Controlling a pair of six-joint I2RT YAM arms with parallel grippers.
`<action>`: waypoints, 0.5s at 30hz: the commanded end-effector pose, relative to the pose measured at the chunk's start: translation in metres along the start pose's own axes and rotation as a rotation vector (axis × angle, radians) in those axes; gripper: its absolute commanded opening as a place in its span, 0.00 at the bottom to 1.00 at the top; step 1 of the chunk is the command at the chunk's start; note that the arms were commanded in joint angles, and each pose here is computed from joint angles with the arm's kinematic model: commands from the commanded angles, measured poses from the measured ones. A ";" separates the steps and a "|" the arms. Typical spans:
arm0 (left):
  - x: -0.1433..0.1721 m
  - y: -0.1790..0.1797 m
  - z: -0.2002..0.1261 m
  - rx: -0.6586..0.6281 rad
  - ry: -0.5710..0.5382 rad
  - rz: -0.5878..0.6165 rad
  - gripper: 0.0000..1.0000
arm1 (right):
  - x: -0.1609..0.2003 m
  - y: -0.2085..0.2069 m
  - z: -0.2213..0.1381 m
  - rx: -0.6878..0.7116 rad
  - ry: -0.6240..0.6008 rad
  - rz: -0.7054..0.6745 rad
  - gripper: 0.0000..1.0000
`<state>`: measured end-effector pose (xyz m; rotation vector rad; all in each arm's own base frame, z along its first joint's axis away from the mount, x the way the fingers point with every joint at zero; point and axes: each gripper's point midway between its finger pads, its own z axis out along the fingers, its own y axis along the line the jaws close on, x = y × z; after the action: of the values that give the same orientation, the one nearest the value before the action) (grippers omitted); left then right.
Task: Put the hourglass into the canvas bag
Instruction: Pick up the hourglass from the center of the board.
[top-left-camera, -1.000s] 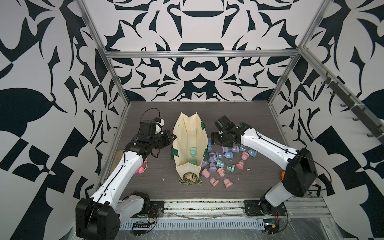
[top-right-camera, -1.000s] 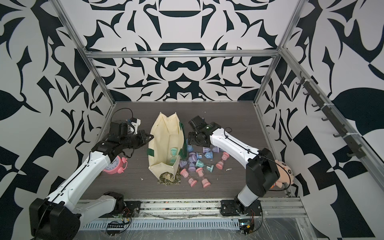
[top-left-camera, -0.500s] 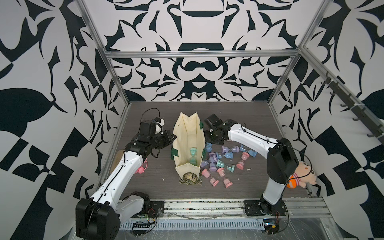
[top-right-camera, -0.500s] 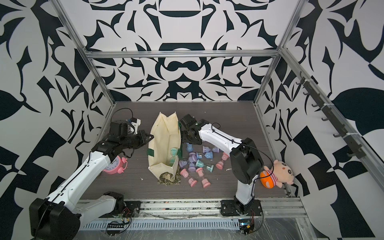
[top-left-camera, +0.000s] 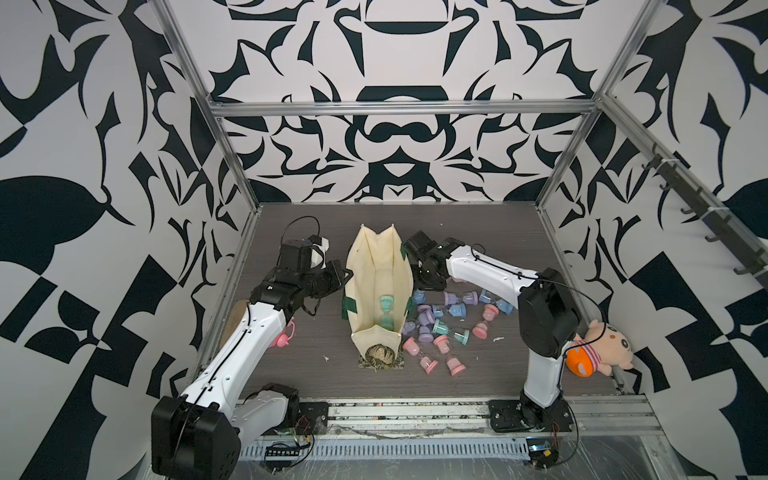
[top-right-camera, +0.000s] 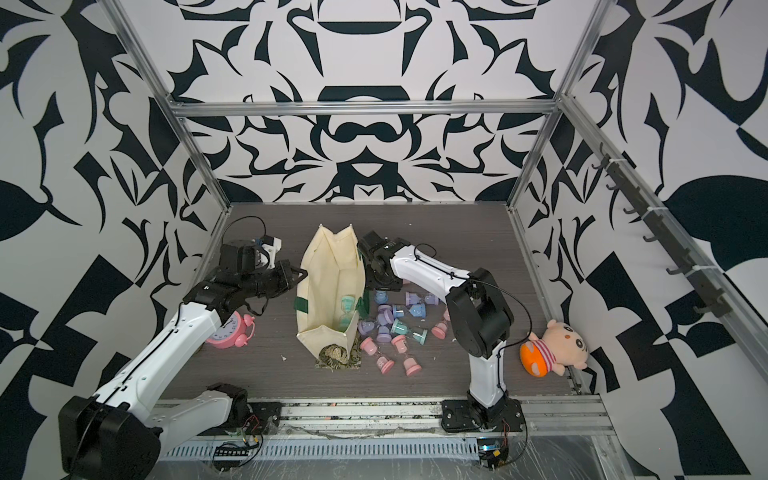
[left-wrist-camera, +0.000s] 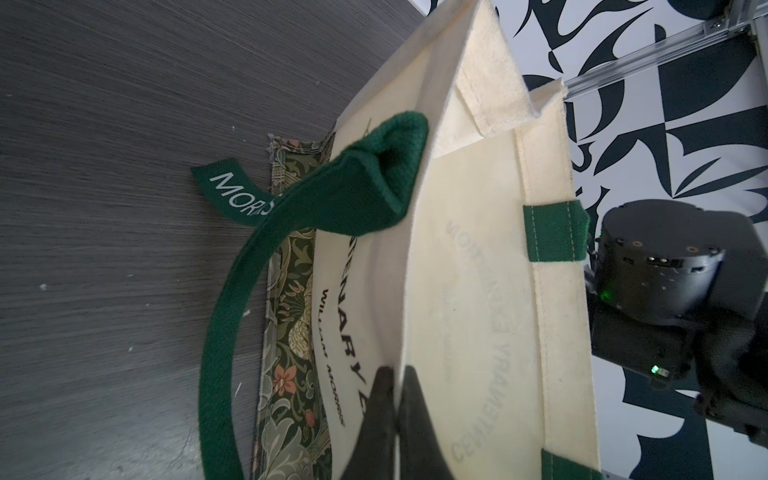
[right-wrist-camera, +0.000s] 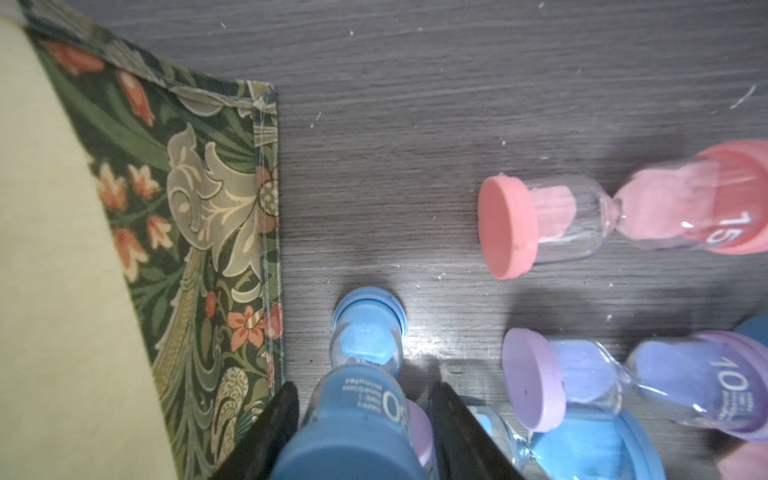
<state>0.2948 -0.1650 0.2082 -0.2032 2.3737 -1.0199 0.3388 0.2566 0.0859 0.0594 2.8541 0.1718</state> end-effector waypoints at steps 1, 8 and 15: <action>-0.002 -0.006 0.001 0.029 -0.002 0.016 0.00 | -0.008 0.000 -0.014 0.017 -0.037 0.001 0.47; -0.002 -0.006 0.001 0.027 -0.003 0.016 0.00 | -0.009 -0.009 -0.020 0.056 -0.050 0.000 0.19; -0.003 -0.007 -0.004 0.023 -0.020 0.025 0.06 | -0.021 -0.026 -0.064 0.079 -0.168 0.019 0.00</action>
<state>0.2948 -0.1649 0.2082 -0.2032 2.3736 -1.0189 0.3376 0.2352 0.0977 0.0725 2.8195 0.0433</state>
